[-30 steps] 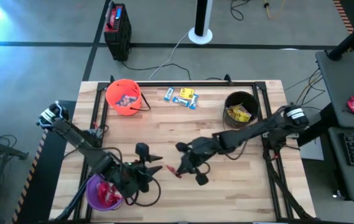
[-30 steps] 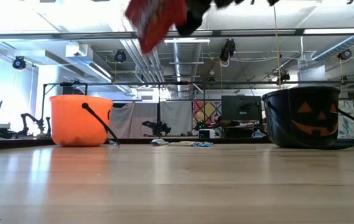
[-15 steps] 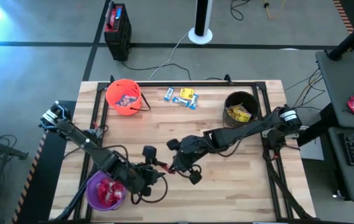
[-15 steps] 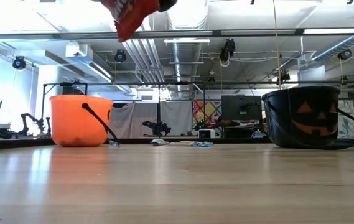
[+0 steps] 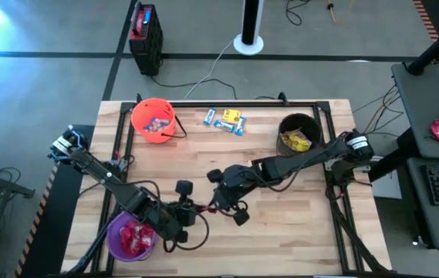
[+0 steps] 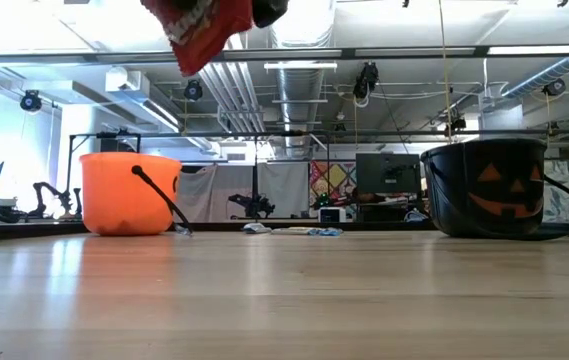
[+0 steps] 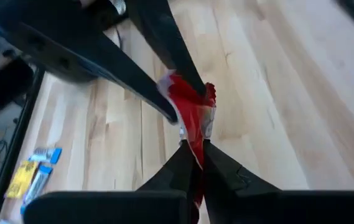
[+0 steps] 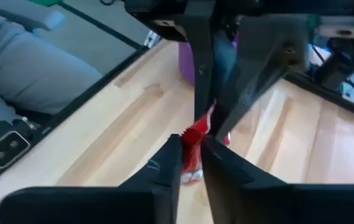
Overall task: Sort candy by brand, put in halloween buckets
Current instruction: Put the red candy into the purple bucket, then put the white chocolate bar into the orange bucket
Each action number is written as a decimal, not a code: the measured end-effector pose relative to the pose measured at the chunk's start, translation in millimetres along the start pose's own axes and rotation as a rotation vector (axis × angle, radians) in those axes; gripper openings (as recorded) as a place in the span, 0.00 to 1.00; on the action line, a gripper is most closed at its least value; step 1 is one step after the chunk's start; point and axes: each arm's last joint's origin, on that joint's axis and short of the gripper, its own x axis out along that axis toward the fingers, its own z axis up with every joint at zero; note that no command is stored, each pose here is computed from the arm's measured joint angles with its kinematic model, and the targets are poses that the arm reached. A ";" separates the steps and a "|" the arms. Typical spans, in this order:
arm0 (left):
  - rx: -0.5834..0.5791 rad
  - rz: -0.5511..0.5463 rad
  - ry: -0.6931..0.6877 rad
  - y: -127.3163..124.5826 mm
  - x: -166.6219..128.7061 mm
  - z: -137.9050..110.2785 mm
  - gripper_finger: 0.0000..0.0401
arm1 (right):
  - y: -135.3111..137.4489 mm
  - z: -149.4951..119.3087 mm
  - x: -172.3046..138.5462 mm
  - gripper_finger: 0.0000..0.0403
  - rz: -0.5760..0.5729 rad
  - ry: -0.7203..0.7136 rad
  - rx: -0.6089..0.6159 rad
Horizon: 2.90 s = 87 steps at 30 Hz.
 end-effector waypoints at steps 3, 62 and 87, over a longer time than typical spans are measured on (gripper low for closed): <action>-0.018 -0.001 0.049 1.6 -4.9 0.2 0.01 | -5.9 -1.9 -5.9 0.21 -0.012 0.020 0.016; 0.129 0.350 0.122 -8.4 -108.9 -15.9 0.23 | -190.2 -130.8 -106.4 0.44 -0.868 0.284 0.817; -0.138 0.400 -0.152 37.7 -119.4 -69.0 0.21 | -221.2 -247.4 -57.3 0.41 -0.595 0.614 0.581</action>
